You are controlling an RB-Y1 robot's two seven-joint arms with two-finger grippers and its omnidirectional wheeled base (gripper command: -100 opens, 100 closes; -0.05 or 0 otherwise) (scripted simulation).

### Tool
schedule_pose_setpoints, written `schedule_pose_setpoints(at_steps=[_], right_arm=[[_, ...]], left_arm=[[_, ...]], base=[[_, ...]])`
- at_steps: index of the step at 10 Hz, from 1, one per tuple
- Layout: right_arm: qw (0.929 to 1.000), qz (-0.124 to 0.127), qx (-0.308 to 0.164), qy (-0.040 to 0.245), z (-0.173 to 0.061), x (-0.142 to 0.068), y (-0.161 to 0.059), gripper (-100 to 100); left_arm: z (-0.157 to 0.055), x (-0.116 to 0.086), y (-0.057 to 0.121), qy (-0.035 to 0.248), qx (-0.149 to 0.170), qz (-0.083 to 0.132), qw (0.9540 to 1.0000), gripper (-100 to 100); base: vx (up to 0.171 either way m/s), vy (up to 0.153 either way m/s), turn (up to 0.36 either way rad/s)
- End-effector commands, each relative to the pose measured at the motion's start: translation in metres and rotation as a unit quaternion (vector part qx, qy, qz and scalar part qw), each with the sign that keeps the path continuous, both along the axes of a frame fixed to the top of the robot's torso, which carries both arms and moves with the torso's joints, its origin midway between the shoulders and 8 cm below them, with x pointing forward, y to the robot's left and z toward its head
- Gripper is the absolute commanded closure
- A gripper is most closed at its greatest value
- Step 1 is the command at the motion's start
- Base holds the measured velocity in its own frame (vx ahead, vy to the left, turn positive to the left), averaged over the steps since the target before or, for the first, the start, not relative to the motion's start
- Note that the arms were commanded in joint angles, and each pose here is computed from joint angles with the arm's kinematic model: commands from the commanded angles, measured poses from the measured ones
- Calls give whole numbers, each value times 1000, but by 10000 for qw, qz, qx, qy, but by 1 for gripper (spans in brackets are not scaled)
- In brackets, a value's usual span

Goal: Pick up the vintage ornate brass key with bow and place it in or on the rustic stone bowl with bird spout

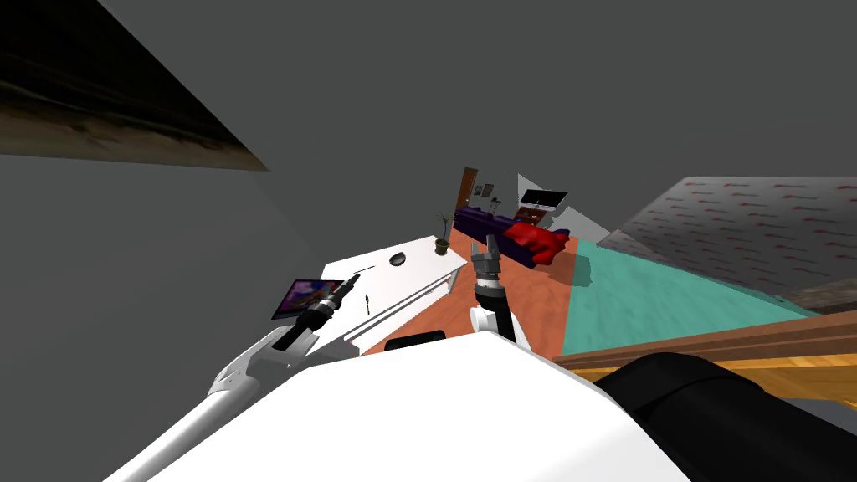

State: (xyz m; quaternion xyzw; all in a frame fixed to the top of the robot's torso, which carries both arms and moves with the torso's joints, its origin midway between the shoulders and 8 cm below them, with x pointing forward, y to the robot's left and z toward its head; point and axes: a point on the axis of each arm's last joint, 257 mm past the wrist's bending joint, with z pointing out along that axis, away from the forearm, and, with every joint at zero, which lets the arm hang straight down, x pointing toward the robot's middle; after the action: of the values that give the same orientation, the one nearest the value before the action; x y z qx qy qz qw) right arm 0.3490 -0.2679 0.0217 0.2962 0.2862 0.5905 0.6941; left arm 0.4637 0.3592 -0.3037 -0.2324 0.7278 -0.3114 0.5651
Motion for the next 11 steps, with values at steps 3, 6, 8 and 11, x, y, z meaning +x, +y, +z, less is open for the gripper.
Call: schedule_pose_setpoints(at_steps=[3, 6, 8, 11], right_arm=[[10000, -1, 0, 0, 0, 0, 0, 0], [10000, -1, 0, 1, 0, 0, 0, 0], [10000, -1, -1, 1, 0, 0, 0, 0], [10000, -2, -1, 2, 0, 0, 0, 0]], left_arm=[[-79, -48, 31, 955, 110, 279, 9950, -100], [-133, -89, 52, 1657, 199, 483, 9848, -100], [-163, -117, 62, 2062, 253, 598, 9764, -100], [-197, -156, 70, 2551, 289, 721, 9638, -100]], base=[[-18, 35, -389], [-17, 32, -349], [-13, 33, -263], [-7, 17, -146]])
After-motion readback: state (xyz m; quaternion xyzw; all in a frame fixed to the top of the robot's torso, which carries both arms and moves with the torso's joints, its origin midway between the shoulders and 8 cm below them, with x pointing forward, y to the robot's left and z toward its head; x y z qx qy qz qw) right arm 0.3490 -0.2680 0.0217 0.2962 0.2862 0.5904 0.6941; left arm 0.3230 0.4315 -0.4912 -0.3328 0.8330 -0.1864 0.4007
